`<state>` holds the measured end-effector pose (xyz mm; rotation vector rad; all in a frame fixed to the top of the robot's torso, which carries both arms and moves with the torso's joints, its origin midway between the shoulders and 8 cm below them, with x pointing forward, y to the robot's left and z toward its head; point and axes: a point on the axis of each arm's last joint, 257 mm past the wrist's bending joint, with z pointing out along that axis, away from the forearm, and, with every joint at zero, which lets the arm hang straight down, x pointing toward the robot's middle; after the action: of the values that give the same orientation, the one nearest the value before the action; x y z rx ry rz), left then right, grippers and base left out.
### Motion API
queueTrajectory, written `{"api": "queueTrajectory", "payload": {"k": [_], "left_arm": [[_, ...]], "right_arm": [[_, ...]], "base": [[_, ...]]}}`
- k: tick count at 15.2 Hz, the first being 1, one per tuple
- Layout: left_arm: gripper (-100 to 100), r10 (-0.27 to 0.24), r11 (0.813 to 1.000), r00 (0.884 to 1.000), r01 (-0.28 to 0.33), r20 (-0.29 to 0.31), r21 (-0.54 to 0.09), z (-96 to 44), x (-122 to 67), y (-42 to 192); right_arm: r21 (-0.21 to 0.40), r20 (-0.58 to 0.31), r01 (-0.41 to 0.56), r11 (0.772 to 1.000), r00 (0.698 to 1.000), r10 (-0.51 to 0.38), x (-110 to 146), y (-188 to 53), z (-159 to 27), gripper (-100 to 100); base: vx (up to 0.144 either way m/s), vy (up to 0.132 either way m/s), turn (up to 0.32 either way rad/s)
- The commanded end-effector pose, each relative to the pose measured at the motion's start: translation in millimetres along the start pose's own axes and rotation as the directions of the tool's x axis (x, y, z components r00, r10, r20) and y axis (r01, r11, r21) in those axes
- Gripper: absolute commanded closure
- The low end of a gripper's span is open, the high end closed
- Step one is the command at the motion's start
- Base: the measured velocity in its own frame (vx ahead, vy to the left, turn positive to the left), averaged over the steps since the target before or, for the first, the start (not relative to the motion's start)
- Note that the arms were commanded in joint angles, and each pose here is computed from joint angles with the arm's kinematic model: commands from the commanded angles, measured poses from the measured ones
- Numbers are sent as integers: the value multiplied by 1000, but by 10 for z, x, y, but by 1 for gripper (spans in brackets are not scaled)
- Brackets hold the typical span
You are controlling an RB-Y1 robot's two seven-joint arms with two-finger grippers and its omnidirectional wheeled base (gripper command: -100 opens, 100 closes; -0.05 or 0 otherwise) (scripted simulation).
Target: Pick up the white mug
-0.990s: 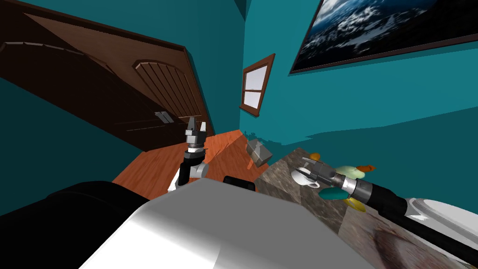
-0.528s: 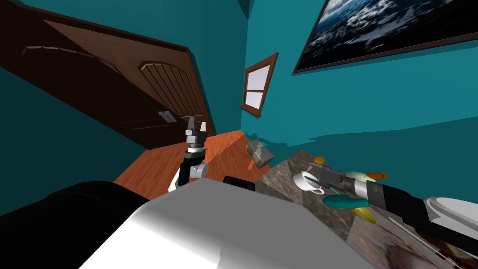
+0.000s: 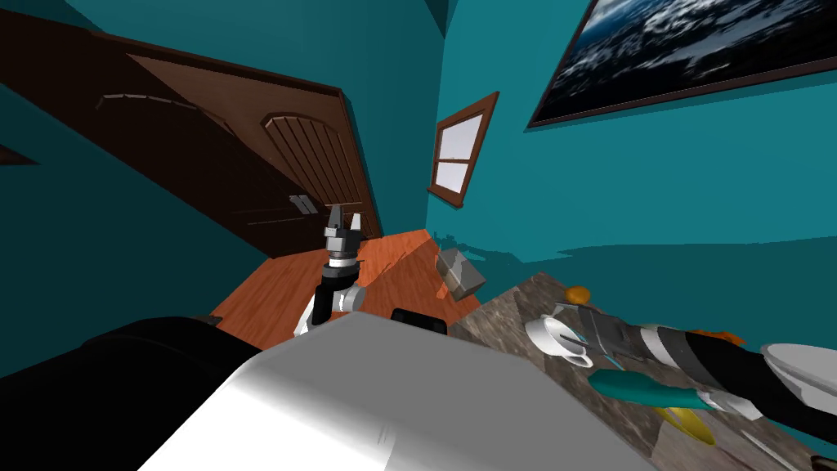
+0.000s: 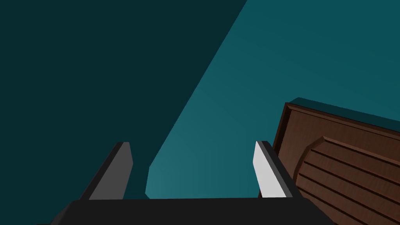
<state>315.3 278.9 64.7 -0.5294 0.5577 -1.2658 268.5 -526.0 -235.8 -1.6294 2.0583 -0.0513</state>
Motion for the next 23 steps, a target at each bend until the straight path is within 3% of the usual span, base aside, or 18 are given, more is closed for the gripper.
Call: {"api": "queueTrajectory", "payload": {"k": [1,2,4,5,6,8,11,14,16,17,18,23], "left_arm": [[0,0,1000,1000,0,0,0,0,0,0],[0,0,1000,1000,0,0,0,0,0,0],[0,0,1000,1000,0,0,0,0,0,0],[0,0,1000,1000,0,0,0,0,0,0],[0,0,1000,1000,0,0,0,0,0,0],[0,0,1000,1000,0,0,0,0,0,0],[0,0,1000,1000,0,0,0,0,0,0],[0,0,1000,1000,0,0,0,0,0,0],[0,0,1000,1000,0,0,0,0,0,0],[0,0,1000,1000,0,0,0,0,0,0],[0,0,1000,1000,0,0,0,0,0,0],[0,0,1000,1000,0,0,0,0,0,0]], "right_arm": [[-58,-57,31,998,998,-34,194,129,-51,-100],[-113,-101,48,992,993,-60,360,266,-89,-100],[-113,-101,48,992,993,-60,360,266,-89,-100],[-166,-138,61,984,987,-84,511,401,-134,-100],[-166,-138,61,984,987,-84,512,403,-134,-100],[-265,-195,74,962,972,-129,768,658,-235,-100],[-265,-195,74,962,972,-129,768,658,-235,-100],[-370,-242,77,926,954,-176,1015,937,-371,-100],[-389,-249,76,918,951,-184,1056,990,-399,-100],[-369,-242,74,926,955,-173,1010,940,-366,-100],[-366,-247,62,929,955,-161,1093,1114,-339,-100],[-354,-252,43,934,958,-139,1178,1364,-284,-100]], "base": [[105,41,124],[100,53,98],[66,57,48],[49,48,52],[56,55,83],[88,80,116],[73,60,36],[54,50,85],[80,58,52],[36,29,16],[26,6,98],[20,-18,97]]}}
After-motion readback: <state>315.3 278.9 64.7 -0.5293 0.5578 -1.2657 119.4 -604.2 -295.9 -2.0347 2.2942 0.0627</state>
